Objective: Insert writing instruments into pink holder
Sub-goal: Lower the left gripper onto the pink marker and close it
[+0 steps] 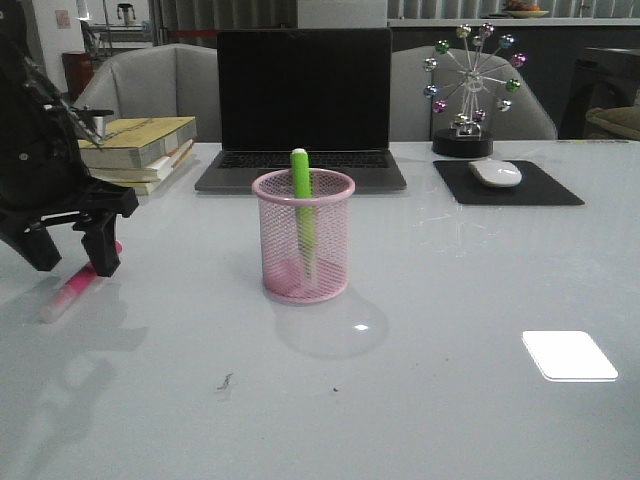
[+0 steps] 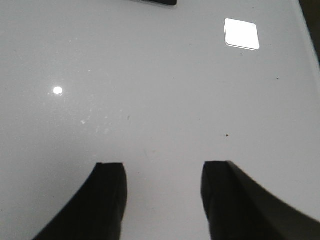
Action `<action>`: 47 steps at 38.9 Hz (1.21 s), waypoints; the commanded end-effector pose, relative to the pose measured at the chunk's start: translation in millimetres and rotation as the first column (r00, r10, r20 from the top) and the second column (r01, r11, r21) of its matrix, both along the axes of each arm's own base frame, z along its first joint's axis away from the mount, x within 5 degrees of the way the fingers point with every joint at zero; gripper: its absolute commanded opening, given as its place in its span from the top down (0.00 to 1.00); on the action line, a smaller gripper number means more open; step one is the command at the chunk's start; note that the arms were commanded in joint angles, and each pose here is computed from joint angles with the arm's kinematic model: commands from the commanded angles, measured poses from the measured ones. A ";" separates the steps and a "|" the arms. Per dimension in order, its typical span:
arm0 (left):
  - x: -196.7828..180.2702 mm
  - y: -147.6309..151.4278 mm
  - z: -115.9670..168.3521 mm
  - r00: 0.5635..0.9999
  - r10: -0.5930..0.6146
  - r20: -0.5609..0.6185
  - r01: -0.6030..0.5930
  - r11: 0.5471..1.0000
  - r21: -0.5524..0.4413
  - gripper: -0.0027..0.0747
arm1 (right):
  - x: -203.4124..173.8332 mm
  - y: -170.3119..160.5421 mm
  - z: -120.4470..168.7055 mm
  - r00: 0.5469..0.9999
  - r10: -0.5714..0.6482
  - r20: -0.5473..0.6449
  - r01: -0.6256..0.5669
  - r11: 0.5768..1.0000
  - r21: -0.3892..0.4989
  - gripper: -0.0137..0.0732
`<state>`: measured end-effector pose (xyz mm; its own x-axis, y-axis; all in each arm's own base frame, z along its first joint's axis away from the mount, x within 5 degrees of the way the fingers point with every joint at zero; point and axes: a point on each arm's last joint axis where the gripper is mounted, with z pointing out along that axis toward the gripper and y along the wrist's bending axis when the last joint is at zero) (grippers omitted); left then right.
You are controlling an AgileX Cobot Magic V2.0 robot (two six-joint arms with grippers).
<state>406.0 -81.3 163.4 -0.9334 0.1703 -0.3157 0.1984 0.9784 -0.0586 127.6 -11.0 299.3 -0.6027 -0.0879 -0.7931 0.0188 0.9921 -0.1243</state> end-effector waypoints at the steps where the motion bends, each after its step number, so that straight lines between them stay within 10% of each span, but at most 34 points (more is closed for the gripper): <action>1: 4.7 -3.1 31.4 0.994 0.014 0.107 -0.011 0.999 -0.032 0.34 | 3.2 -1.5 14.0 0.996 0.004 0.090 -0.001 1.000 -0.027 0.32; 24: 4.0 -3.2 11.2 1.000 0.010 0.028 -0.009 1.000 -0.017 0.36 | 3.1 -1.5 13.9 0.996 0.004 0.089 -0.001 1.000 -0.027 0.32; 36: 0.5 -3.1 -11.9 0.996 0.006 -0.085 -0.006 1.000 0.000 0.86 | 3.0 -1.5 13.7 0.996 0.003 0.087 -0.001 1.000 -0.027 0.32; 47: 4.4 -3.7 -5.1 0.999 0.008 -0.039 -0.008 1.000 -0.008 0.85 | 1.6 -1.6 11.5 0.998 0.000 0.058 0.001 1.000 -0.025 0.32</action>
